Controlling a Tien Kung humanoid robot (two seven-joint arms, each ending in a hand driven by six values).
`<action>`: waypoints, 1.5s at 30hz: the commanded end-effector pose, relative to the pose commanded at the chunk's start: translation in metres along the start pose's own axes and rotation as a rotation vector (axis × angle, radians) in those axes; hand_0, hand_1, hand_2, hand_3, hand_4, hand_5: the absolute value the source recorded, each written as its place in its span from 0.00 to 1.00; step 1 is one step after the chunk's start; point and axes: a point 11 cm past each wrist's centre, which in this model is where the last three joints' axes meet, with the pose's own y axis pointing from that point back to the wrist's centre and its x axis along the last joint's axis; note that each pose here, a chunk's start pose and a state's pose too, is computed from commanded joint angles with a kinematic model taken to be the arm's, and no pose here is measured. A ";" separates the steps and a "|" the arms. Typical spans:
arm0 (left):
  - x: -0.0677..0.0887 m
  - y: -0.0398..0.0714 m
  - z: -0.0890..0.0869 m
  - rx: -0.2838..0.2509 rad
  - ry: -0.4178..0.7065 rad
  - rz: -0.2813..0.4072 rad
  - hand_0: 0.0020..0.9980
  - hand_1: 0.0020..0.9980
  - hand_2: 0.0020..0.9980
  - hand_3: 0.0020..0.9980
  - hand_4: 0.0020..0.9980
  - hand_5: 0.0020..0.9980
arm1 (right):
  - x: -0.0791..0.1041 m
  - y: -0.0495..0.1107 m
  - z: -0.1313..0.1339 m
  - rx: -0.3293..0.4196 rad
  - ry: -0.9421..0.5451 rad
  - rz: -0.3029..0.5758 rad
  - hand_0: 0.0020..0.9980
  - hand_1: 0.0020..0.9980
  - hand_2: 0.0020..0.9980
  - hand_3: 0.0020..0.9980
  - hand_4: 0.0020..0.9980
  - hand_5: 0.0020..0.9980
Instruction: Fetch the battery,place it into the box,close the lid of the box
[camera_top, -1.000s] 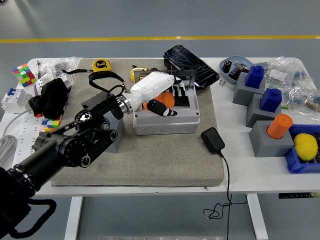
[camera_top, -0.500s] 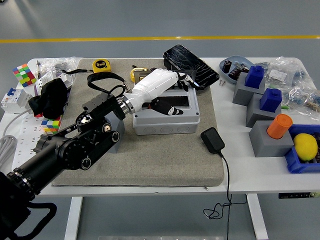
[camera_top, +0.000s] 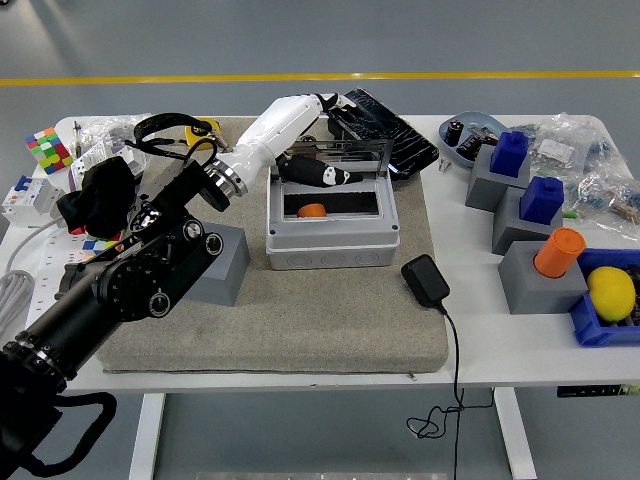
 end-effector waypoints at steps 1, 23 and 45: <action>-0.002 0.001 -0.004 0.021 -0.003 -0.010 0.81 0.78 0.75 0.78 1.00 0.34 | 0.000 0.000 0.000 0.000 0.000 0.000 0.77 0.72 0.73 0.74 1.00 0.71; -0.056 0.017 0.029 0.066 0.090 -0.179 0.73 0.74 0.72 0.79 1.00 0.42 | 0.005 -0.001 0.006 -0.008 -0.007 0.007 0.77 0.72 0.73 0.74 1.00 0.71; -0.038 0.041 0.047 0.007 0.283 -0.078 0.71 0.73 0.72 0.78 1.00 0.43 | 0.004 -0.001 0.006 -0.003 -0.011 0.003 0.77 0.72 0.73 0.74 1.00 0.71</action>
